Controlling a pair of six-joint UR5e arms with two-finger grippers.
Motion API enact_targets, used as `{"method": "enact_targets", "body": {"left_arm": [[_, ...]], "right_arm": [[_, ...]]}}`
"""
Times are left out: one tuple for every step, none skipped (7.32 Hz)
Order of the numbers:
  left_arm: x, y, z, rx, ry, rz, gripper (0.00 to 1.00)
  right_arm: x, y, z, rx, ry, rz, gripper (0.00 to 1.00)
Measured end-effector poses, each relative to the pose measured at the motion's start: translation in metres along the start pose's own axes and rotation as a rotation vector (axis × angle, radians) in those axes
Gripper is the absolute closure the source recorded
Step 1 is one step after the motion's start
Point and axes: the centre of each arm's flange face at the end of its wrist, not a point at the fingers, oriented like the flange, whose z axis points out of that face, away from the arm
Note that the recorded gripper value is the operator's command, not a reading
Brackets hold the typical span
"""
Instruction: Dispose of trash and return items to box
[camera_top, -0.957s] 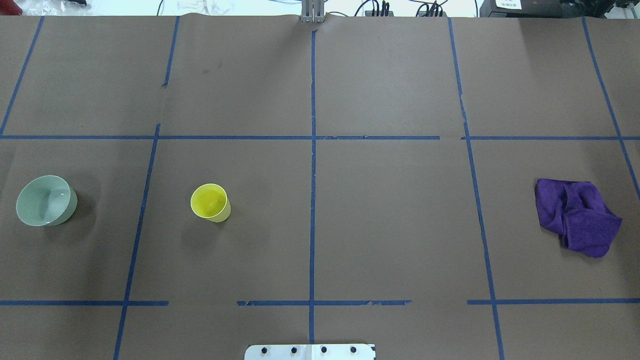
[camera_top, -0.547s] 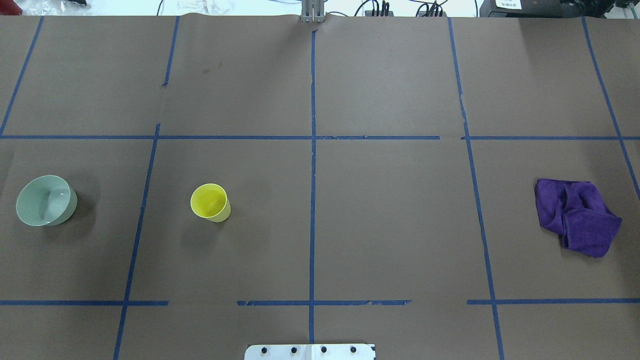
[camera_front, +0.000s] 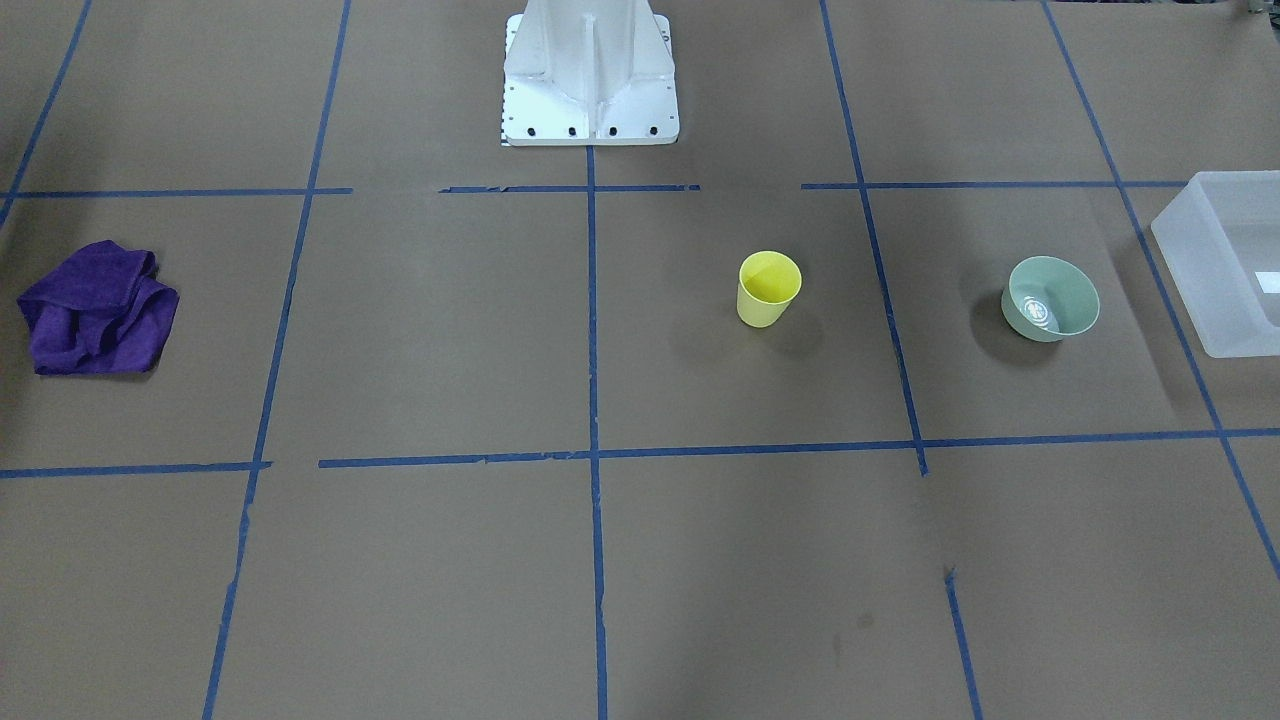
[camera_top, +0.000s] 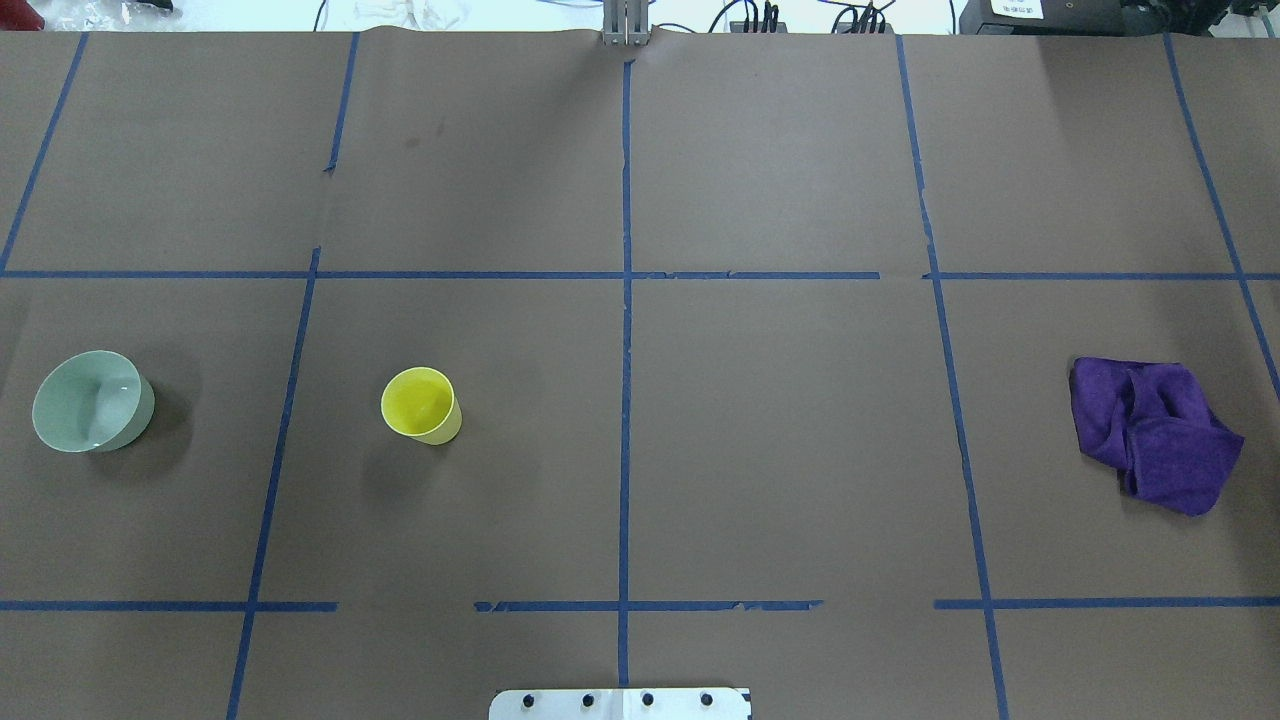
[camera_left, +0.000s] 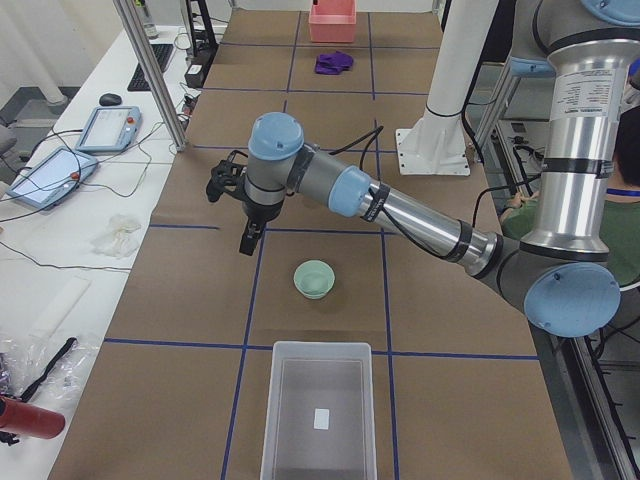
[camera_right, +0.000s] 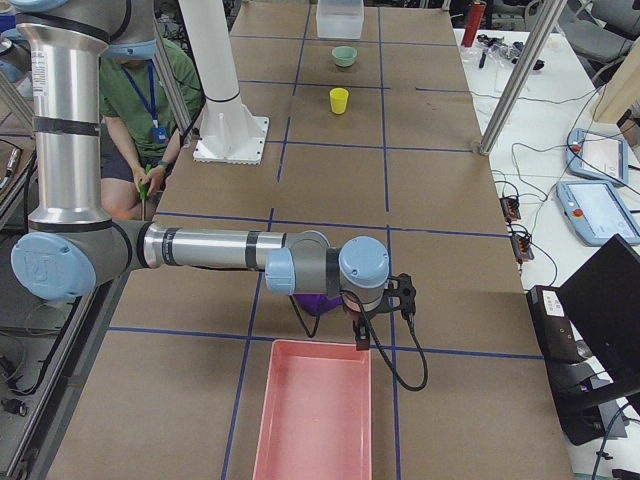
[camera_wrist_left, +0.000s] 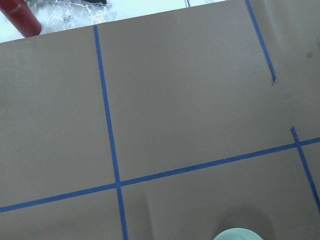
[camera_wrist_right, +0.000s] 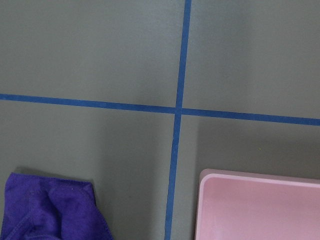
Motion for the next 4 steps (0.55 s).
{"method": "enact_targets", "body": {"left_arm": [[0.045, 0.002, 0.012, -0.007, 0.040, -0.033, 0.00], [0.087, 0.008, 0.031, -0.014, 0.077, -0.073, 0.00], [0.128, 0.016, 0.058, -0.015, 0.096, -0.124, 0.00], [0.167, 0.029, 0.088, -0.015, 0.103, -0.178, 0.00]], "right_arm": [[0.000, 0.002, 0.000, 0.000, 0.000, 0.000, 0.00], [0.001, 0.004, 0.001, -0.002, 0.000, 0.002, 0.00], [0.000, 0.005, 0.001, -0.001, 0.000, 0.001, 0.00], [-0.001, 0.005, 0.001, 0.000, -0.008, 0.000, 0.00]]}}
